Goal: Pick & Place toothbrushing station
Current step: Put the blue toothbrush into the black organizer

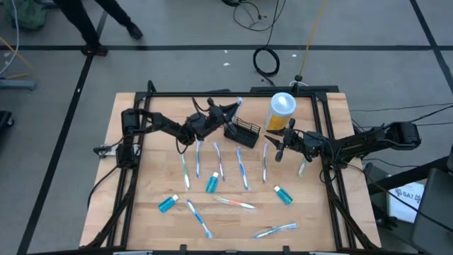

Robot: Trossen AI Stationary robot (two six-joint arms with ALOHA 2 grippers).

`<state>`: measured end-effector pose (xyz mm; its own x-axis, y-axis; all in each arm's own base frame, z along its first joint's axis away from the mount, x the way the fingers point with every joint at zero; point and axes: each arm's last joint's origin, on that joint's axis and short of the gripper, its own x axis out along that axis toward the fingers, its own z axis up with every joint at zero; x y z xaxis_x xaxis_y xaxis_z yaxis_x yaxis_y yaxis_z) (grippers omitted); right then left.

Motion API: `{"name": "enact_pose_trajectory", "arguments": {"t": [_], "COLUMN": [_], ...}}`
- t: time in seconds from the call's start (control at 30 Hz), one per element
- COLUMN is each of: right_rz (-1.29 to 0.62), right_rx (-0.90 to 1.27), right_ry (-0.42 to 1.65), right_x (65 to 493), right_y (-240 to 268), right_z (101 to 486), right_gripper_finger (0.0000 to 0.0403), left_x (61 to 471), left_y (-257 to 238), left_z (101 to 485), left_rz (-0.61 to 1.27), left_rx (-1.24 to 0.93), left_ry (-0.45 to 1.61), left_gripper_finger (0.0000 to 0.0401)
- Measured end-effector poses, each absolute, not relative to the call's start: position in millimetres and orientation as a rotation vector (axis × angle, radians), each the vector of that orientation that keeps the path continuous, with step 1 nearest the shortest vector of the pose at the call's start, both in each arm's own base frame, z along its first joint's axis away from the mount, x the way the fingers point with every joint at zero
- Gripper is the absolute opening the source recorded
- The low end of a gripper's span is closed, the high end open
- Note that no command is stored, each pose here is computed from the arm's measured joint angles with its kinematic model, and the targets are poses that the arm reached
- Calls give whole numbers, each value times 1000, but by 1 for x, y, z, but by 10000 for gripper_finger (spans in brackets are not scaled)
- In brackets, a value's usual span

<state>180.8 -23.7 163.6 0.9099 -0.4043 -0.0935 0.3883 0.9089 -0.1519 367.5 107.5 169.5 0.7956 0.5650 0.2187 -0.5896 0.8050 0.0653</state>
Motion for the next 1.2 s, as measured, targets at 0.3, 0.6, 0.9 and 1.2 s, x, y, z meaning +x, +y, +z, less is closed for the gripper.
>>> {"name": "enact_pose_trajectory", "arguments": {"t": [0.3,0.6,0.9,1.2], "right_rz": [-410,-410,-410,-410], "right_rx": [-131,-131,-131,-131], "right_ry": [124,124,125,125], "right_x": [181,181,181,181], "right_y": [-24,-24,-24,-24], "right_z": [164,164,164,164], "right_gripper_finger": [93,93,93,94], "left_x": [366,367,365,348], "left_y": [109,108,97,99], "left_z": [169,169,189,228], "left_rz": [695,686,653,634], "left_rx": [126,127,176,-7], "left_ry": [-186,-186,-89,189], "left_gripper_finger": [74,128,177,184]}}
